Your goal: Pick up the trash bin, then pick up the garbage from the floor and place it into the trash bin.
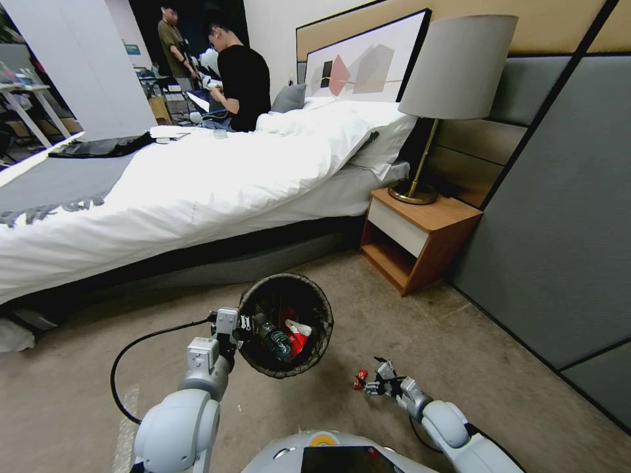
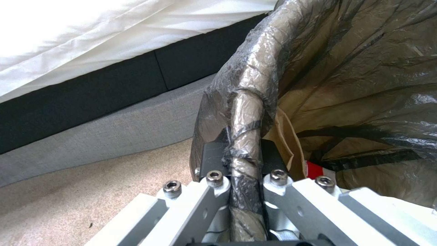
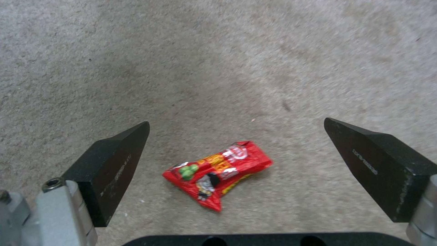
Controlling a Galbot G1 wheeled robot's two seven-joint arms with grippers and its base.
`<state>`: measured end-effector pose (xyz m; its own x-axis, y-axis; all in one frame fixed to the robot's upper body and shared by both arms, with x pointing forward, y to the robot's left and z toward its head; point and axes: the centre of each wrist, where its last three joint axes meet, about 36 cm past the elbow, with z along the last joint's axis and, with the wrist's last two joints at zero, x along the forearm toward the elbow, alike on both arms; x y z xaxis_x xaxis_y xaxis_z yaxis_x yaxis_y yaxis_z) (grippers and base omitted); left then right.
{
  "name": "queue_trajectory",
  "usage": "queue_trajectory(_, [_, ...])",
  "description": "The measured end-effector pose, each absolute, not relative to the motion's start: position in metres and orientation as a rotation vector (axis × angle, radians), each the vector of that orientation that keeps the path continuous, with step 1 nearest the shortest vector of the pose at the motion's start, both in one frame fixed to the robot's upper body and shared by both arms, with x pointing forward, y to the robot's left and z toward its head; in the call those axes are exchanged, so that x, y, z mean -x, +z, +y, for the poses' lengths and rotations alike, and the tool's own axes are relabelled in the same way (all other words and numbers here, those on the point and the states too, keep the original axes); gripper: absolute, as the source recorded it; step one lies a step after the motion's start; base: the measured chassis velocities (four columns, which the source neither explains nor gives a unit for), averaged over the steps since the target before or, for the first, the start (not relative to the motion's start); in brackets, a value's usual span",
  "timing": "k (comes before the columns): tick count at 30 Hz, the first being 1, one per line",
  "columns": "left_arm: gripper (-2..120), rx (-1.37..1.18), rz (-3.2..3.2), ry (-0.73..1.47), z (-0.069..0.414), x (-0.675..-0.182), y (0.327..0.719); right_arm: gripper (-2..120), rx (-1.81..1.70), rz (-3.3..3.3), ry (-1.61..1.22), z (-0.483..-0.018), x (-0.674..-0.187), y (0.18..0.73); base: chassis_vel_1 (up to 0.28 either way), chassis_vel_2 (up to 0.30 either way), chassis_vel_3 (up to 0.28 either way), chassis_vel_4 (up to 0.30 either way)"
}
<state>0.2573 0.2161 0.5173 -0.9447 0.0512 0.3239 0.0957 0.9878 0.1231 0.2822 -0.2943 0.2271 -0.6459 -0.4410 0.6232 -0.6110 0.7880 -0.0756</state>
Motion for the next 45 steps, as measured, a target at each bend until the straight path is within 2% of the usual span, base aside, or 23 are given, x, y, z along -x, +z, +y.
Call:
queue_trajectory(30, [1, 0.109, -2.8, -0.206, 0.216, -0.258, 0.515, 100, -0.701, -2.371, 0.289, -0.268, -0.283, 0.179, 0.0, 0.0, 0.0, 0.0])
queue_trajectory(45, [1, 0.111, -2.796, -0.204, 0.215, -0.258, 0.514, 100, -0.657, -2.371, 0.292, -0.276, -0.282, 0.166, 0.0, 0.0, 0.0, 0.0])
